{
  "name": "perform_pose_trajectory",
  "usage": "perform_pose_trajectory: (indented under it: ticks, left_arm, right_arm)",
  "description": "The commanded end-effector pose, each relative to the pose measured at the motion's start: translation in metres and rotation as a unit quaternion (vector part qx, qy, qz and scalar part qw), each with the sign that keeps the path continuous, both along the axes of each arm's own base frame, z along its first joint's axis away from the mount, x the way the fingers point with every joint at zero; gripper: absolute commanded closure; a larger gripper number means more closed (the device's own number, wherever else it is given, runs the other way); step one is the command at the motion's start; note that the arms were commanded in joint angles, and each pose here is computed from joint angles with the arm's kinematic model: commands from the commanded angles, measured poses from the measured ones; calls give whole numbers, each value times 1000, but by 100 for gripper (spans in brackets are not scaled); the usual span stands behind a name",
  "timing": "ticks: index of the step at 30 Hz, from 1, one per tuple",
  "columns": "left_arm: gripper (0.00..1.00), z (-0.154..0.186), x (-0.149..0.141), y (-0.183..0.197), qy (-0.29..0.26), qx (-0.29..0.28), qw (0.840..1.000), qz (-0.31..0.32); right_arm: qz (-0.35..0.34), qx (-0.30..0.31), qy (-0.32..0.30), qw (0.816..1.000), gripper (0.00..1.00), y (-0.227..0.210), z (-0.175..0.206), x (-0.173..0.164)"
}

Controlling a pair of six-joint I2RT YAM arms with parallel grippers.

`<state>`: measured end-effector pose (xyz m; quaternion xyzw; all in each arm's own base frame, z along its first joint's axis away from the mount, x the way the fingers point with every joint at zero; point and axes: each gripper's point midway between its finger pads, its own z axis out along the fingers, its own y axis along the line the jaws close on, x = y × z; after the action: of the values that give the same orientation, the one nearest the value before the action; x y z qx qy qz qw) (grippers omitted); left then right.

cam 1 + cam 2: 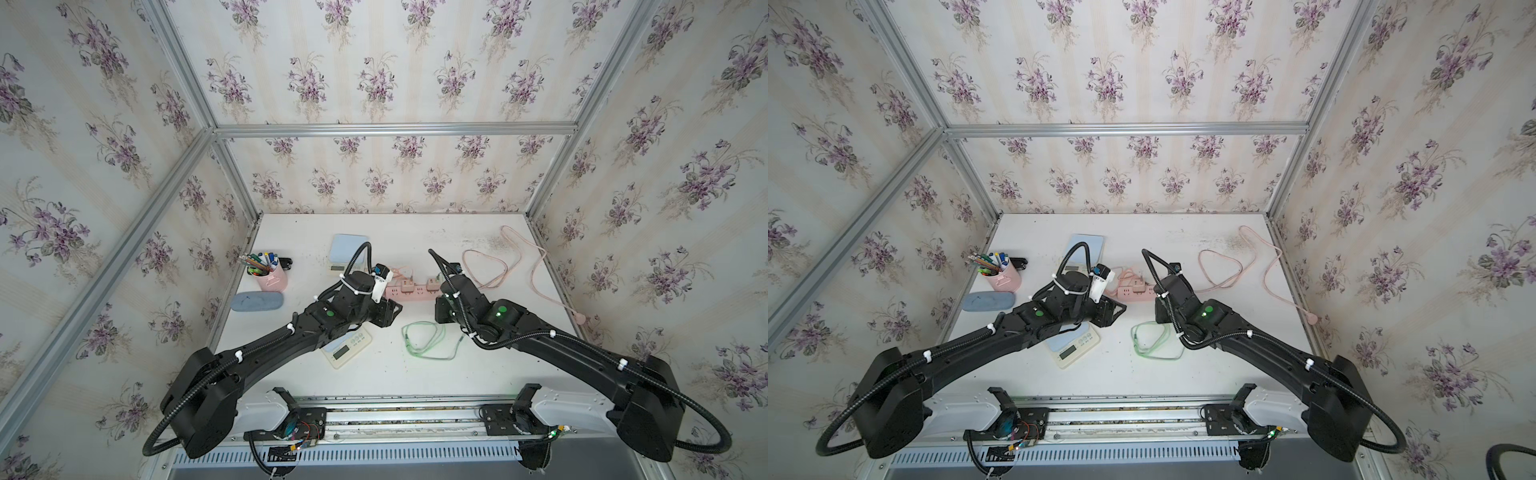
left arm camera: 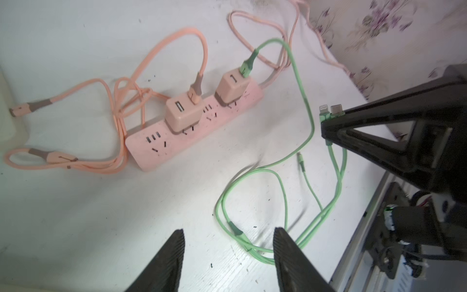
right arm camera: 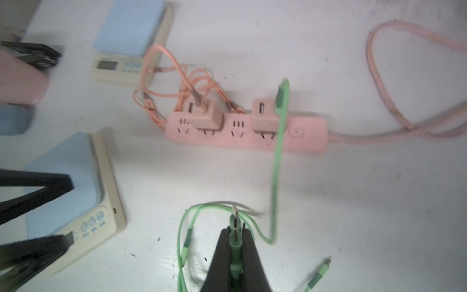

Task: Charge the electronic scale
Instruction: Pick up the charging cable from the center of the board.

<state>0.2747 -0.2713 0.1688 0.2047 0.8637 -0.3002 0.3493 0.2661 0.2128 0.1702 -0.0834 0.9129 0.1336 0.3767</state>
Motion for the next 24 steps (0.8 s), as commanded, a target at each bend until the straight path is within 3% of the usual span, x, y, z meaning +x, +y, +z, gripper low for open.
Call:
perform_pose_trajectory:
  ticks: [1, 6, 8, 12, 17, 24]
  left_arm:
    - [41, 41, 1, -9, -10, -75, 997, -27]
    - [40, 86, 1, -19, -35, -159, 985, -64]
    - [40, 90, -1, -25, -39, -173, 981, -82]
    - [40, 70, -5, -30, -35, -177, 979, -90]
    - [40, 62, -7, -34, -49, -202, 974, -94]
    - [40, 49, -8, -60, -47, -209, 971, -110]
  right_arm:
    - [101, -10, -127, 987, 100, 23, 51, 14]
    - [187, 26, -197, 962, 100, 51, 81, 10]
    - [188, 49, -202, 960, 100, 56, 87, 12]
    - [194, 107, -173, 960, 100, 66, 92, 18]
    - [229, 180, -157, 944, 100, 74, 95, 10]
    - [223, 216, -135, 941, 100, 75, 92, 12]
